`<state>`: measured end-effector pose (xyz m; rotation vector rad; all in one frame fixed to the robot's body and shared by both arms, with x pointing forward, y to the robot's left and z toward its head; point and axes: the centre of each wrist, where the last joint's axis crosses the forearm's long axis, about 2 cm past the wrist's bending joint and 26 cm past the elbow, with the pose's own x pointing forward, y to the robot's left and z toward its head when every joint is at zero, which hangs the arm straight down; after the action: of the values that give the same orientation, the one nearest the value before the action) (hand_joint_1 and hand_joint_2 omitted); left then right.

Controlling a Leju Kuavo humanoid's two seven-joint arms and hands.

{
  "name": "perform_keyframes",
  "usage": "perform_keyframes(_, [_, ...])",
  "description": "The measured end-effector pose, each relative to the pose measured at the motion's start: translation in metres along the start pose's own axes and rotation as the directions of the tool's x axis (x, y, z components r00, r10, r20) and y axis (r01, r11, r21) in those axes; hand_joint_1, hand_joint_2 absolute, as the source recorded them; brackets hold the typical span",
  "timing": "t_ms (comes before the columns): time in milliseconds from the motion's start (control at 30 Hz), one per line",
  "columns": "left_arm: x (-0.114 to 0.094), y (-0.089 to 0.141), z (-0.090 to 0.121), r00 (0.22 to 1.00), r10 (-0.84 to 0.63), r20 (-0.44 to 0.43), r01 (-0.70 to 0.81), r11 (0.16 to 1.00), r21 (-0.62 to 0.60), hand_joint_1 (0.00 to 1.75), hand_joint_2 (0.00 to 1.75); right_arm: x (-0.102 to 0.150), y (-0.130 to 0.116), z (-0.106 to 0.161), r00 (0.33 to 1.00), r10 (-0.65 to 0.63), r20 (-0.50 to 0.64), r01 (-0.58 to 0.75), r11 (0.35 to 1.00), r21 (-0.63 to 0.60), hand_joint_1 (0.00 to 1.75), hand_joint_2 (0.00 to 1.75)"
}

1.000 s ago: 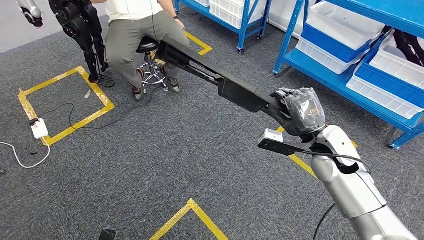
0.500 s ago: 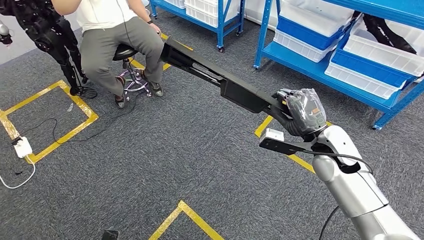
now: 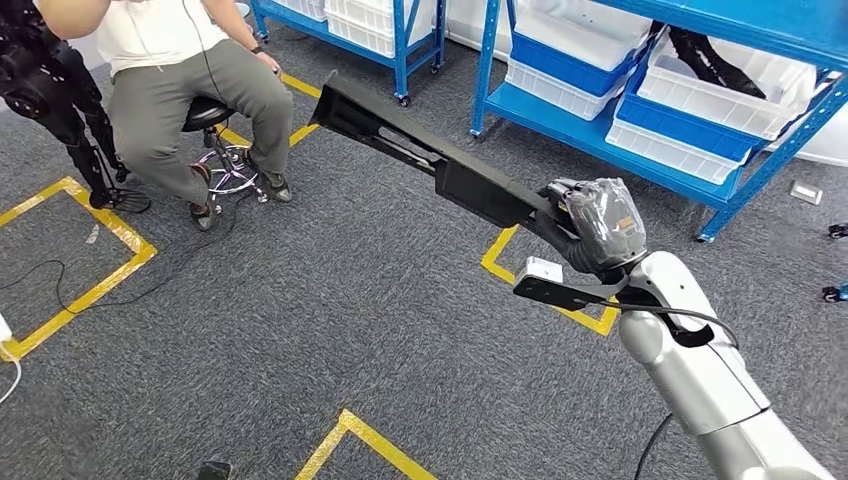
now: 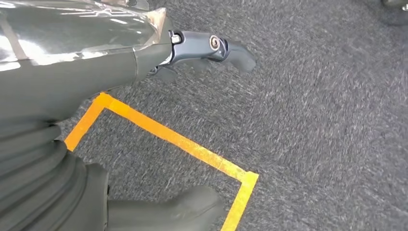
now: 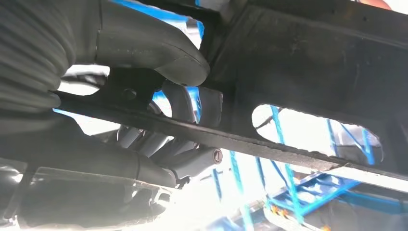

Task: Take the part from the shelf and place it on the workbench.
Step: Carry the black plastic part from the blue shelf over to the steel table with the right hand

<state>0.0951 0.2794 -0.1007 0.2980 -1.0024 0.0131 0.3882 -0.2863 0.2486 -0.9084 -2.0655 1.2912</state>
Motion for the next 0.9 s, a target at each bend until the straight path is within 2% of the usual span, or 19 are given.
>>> perform_keyframes(167, [0.0,-0.0003,0.0002,1.0,0.001,0.0,-0.001,1.0,-0.001,0.0,1.75,0.0006,0.0004,-0.001,1.0,0.018,0.003,-0.018,1.0,0.001,1.75,1.75])
perform_keyframes(400, [-0.0003,-0.0001,0.0003,1.0,0.001,-0.001,-0.001,1.0,-0.001,0.0,1.75,0.001,0.0021,-0.0013,0.999,-0.042,-0.01,0.042,0.999,0.015,1.75,1.75])
perform_keyframes(900, [-0.0007,0.0,0.0007,1.0,0.001,-0.003,-0.001,1.0,-0.003,0.0,1.75,0.0034,0.0054,-0.0008,1.0,-0.014,0.007,0.013,0.999,0.033,1.75,1.75])
